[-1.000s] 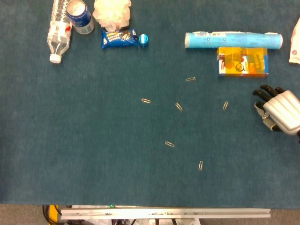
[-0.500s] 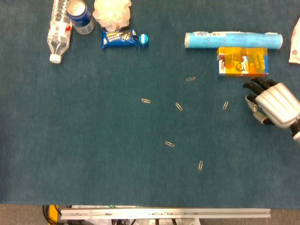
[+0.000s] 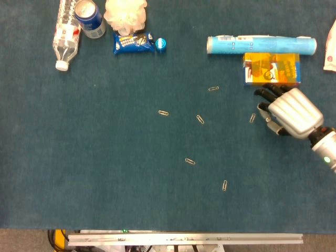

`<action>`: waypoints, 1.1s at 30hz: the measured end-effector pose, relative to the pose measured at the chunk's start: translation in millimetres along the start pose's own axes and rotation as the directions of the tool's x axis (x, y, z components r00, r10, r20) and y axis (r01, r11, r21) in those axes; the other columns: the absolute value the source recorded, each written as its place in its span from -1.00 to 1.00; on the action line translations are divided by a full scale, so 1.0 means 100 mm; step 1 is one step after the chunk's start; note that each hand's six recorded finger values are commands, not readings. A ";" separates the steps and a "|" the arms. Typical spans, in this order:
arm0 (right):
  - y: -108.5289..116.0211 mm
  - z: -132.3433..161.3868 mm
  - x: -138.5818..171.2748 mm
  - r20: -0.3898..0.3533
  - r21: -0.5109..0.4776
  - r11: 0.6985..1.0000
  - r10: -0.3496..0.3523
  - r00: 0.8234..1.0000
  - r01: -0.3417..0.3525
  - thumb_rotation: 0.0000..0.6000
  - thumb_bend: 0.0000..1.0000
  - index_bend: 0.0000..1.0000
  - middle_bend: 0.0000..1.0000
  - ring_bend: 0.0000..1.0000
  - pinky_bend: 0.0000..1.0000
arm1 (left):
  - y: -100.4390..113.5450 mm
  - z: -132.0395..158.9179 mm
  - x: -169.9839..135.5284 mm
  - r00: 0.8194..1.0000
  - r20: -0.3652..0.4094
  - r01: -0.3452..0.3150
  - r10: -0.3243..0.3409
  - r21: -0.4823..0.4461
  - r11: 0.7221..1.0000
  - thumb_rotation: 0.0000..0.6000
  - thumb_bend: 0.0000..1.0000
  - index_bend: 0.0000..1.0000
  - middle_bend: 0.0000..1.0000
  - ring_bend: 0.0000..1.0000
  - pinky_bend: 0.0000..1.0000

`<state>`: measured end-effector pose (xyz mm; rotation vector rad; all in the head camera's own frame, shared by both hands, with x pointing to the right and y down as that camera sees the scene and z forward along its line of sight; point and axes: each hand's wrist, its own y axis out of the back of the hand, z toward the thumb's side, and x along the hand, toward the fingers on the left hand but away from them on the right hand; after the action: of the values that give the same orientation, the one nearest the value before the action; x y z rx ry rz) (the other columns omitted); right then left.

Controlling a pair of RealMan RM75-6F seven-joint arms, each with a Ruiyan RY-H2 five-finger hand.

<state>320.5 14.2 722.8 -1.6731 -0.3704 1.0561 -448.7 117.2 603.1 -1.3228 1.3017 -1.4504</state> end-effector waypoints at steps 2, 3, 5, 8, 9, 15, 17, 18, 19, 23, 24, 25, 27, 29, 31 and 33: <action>0.01 0.03 -0.03 -0.007 -0.003 1.000 -0.002 1.000 0.002 1.00 -0.40 0.18 -0.47 -0.66 -0.26 | 0.02 -0.02 0.00 1.000 -0.009 -0.005 0.005 -0.003 1.000 1.00 -0.91 -0.39 -0.32 -0.35 -0.10; 0.01 0.04 -0.05 -0.010 -0.006 1.000 -0.003 1.000 0.003 1.00 -0.40 0.18 -0.47 -0.66 -0.26 | 0.03 -0.03 0.00 1.000 -0.012 -0.007 0.007 -0.005 1.000 1.00 -0.91 -0.39 -0.32 -0.35 -0.10; 0.00 0.07 -0.08 -0.013 -0.012 1.000 -0.004 1.000 0.003 1.00 -0.40 0.18 -0.47 -0.66 -0.26 | 0.05 -0.05 -0.01 1.000 -0.018 -0.013 0.013 -0.009 1.000 1.00 -0.91 -0.39 -0.32 -0.35 -0.10; -0.01 0.09 -0.12 -0.018 -0.020 1.000 -0.003 1.000 0.003 1.00 -0.40 0.18 -0.47 -0.66 -0.26 | 0.06 -0.06 -0.01 1.000 -0.022 -0.014 0.014 -0.012 1.000 1.00 -0.91 -0.39 -0.32 -0.35 -0.10; -0.03 0.10 -0.14 -0.020 -0.022 1.000 -0.001 1.000 0.001 1.00 -0.40 0.18 -0.47 -0.66 -0.26 | 0.06 -0.06 -0.01 1.000 -0.022 -0.014 0.013 -0.013 1.000 1.00 -0.91 -0.39 -0.32 -0.35 -0.10; -0.09 0.11 -0.18 -0.023 -0.026 1.000 0.011 1.000 -0.011 1.00 -0.40 0.18 -0.47 -0.66 -0.26 | 0.07 -0.07 -0.02 1.000 -0.028 -0.014 0.013 -0.013 1.000 1.00 -0.91 -0.39 -0.32 -0.35 -0.10; -0.09 0.11 -0.18 -0.022 -0.030 1.000 0.009 1.000 -0.010 1.00 -0.40 0.18 -0.47 -0.66 -0.26 | 0.07 -0.08 -0.02 0.999 -0.029 -0.014 0.014 -0.013 1.000 1.00 -0.91 -0.39 -0.32 -0.35 -0.10; -0.08 0.10 -0.18 -0.023 -0.032 0.999 0.006 1.000 -0.007 1.00 -0.40 0.18 -0.47 -0.66 -0.26 | 0.07 -0.08 -0.02 0.999 -0.029 -0.014 0.014 -0.012 1.000 1.00 -0.91 -0.39 -0.32 -0.35 -0.10; -0.07 0.10 -0.18 -0.023 -0.035 0.999 0.004 1.000 -0.004 1.00 -0.40 0.18 -0.47 -0.66 -0.26 | 0.07 -0.08 -0.02 0.999 -0.029 -0.014 0.014 -0.012 1.000 1.00 -0.91 -0.39 -0.32 -0.35 -0.10; 0.00 0.12 -0.20 -0.029 -0.048 0.999 -0.017 0.999 0.016 1.00 -0.40 0.18 -0.47 -0.66 -0.26 | 0.07 -0.08 -0.02 0.999 -0.033 -0.017 0.017 -0.007 1.000 1.00 -0.91 -0.39 -0.32 -0.35 -0.10; 0.02 0.14 -0.21 -0.033 -0.051 0.998 -0.024 0.999 0.022 1.00 -0.40 0.18 -0.47 -0.66 -0.26 | 0.07 -0.09 -0.02 0.999 -0.035 -0.018 0.017 -0.006 1.000 1.00 -0.91 -0.39 -0.32 -0.35 -0.10; 0.04 0.15 -0.22 -0.036 -0.053 0.998 -0.029 0.999 0.027 1.00 -0.40 0.18 -0.47 -0.66 -0.26 | 0.07 -0.09 -0.02 0.999 -0.038 -0.018 0.017 -0.005 1.000 1.00 -0.91 -0.39 -0.32 -0.35 -0.10; 0.09 0.18 -0.26 -0.045 -0.057 0.998 -0.038 0.998 0.035 1.00 -0.40 0.18 -0.47 -0.66 -0.26 | 0.07 -0.10 -0.03 0.999 -0.043 -0.018 0.018 -0.004 1.000 1.00 -0.91 -0.39 -0.32 -0.35 -0.10; 0.12 0.20 -0.29 -0.053 -0.061 0.997 -0.043 0.998 0.040 1.00 -0.40 0.18 -0.47 -0.66 -0.26 | 0.08 -0.12 -0.04 0.998 -0.052 -0.021 0.020 -0.004 1.000 1.00 -0.91 -0.39 -0.32 -0.35 -0.10; 0.16 0.23 -0.33 -0.061 -0.064 0.997 -0.050 0.997 0.046 1.00 -0.40 0.18 -0.47 -0.66 -0.26 | 0.09 -0.14 -0.05 0.998 -0.059 -0.023 0.023 -0.005 1.000 1.00 -0.91 -0.39 -0.32 -0.35 -0.10; 0.19 0.26 -0.36 -0.072 -0.067 0.997 -0.055 0.996 0.050 1.00 -0.40 0.18 -0.47 -0.66 -0.26 | 0.09 -0.16 -0.06 0.997 -0.068 -0.025 0.024 -0.005 1.000 1.00 -0.91 -0.39 -0.32 -0.35 -0.10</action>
<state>274.4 -2.1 721.4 -1.7460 -0.4018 0.9493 -464.1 124.6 593.6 -1.2666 1.3620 -1.4875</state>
